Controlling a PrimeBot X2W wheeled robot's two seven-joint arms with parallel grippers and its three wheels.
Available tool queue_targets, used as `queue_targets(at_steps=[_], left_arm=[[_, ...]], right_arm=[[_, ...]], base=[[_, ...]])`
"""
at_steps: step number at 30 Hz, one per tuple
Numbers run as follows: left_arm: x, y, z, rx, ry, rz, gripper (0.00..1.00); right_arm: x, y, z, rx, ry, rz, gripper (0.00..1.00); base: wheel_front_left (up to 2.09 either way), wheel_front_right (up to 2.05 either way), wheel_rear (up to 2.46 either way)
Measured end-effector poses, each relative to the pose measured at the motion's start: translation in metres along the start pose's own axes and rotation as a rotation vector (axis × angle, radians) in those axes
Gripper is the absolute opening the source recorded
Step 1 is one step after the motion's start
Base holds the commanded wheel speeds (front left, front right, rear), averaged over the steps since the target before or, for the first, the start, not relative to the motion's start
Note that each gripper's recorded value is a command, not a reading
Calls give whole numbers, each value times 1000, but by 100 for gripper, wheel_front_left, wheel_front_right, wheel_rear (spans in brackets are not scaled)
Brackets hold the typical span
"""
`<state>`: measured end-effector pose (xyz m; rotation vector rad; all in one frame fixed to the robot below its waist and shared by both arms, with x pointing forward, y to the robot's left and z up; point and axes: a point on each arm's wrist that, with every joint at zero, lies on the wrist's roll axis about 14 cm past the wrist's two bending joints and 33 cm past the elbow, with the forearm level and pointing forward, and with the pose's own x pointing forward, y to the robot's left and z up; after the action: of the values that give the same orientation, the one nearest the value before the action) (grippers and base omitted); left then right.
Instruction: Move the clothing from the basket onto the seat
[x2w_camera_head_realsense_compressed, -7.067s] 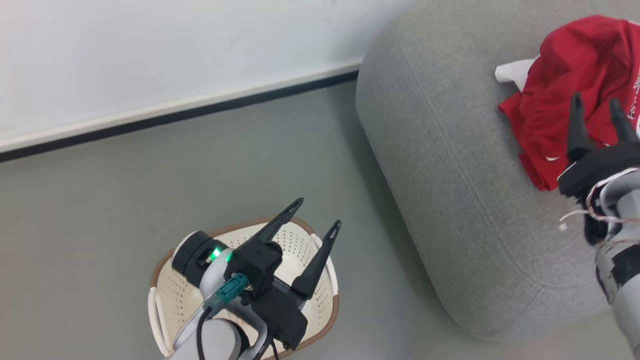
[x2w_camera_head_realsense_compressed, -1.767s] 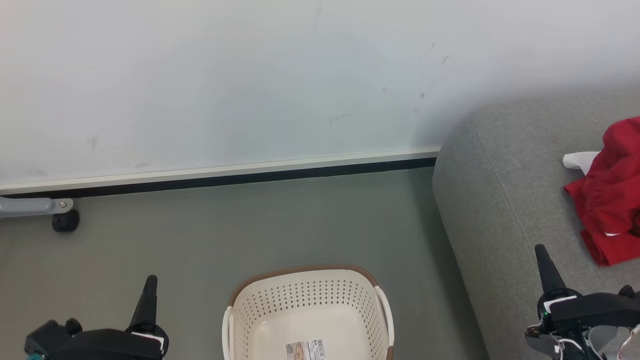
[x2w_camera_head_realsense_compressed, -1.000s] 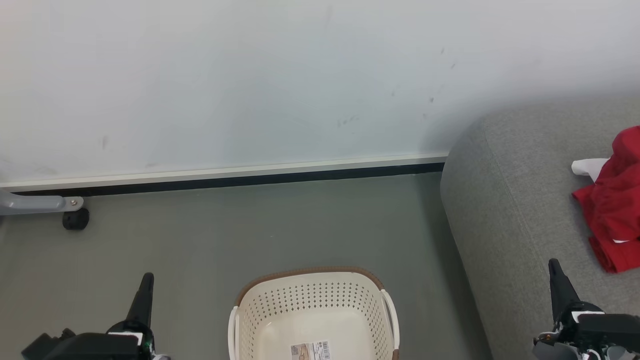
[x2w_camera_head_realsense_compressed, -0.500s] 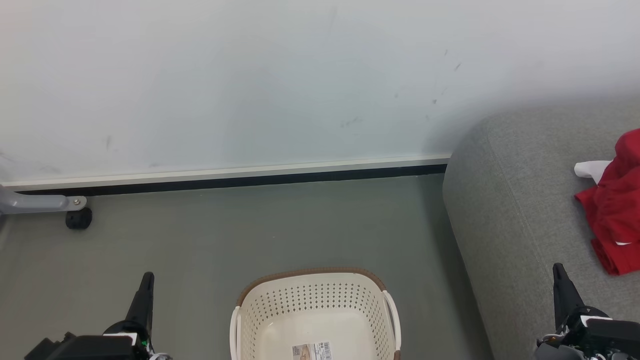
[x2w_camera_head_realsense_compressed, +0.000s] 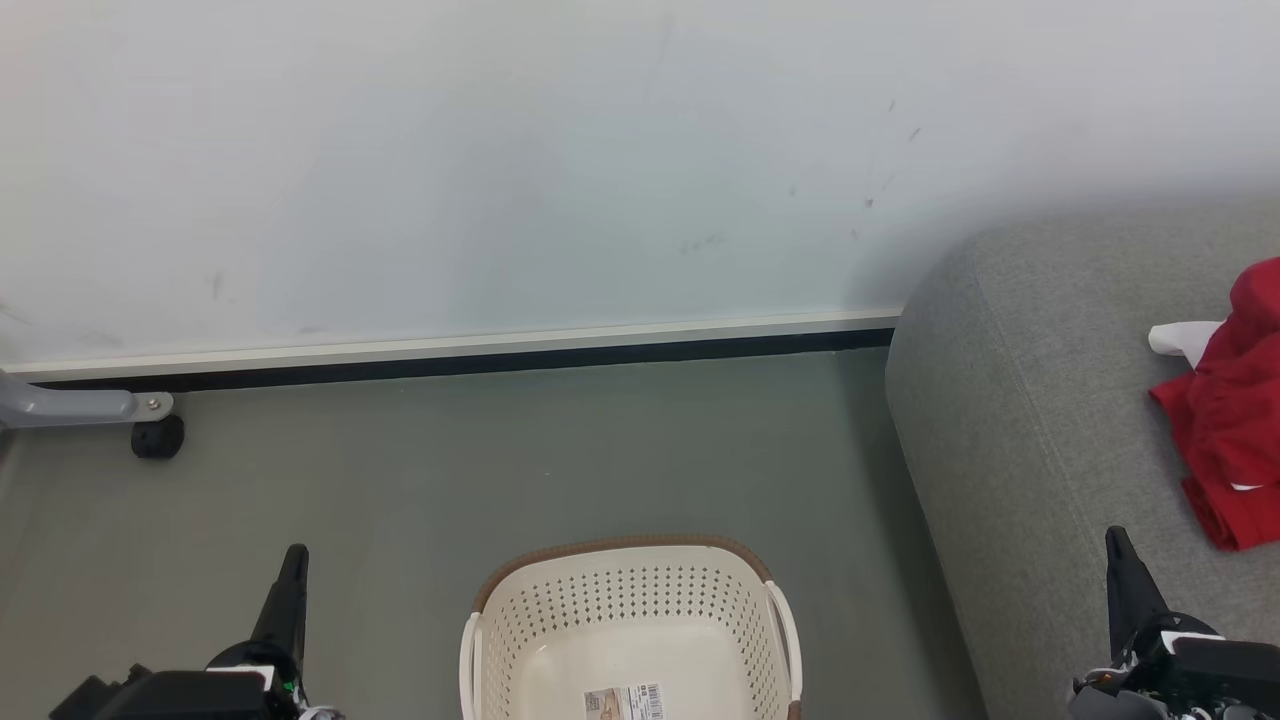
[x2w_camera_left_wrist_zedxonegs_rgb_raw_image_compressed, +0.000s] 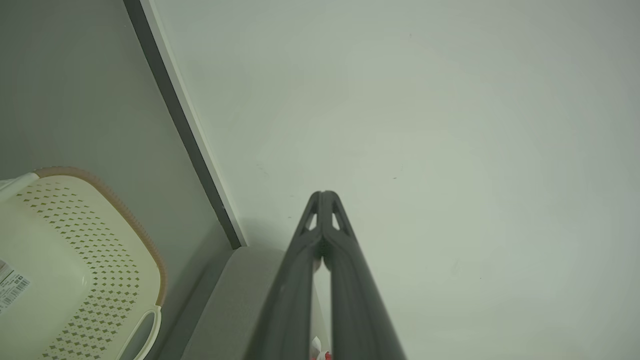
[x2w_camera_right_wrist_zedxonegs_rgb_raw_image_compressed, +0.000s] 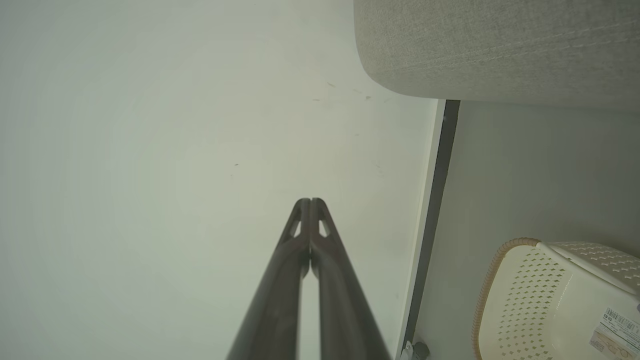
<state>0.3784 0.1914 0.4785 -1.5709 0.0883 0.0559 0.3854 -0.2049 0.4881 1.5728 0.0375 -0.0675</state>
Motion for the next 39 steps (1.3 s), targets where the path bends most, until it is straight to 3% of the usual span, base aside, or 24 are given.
queue_targets(at_steps=[39], left_arm=[[0,0,0,-1,0,0,0]], right_arm=[[0,0,0,0,0,-1,0]], base=[[0,0,0]])
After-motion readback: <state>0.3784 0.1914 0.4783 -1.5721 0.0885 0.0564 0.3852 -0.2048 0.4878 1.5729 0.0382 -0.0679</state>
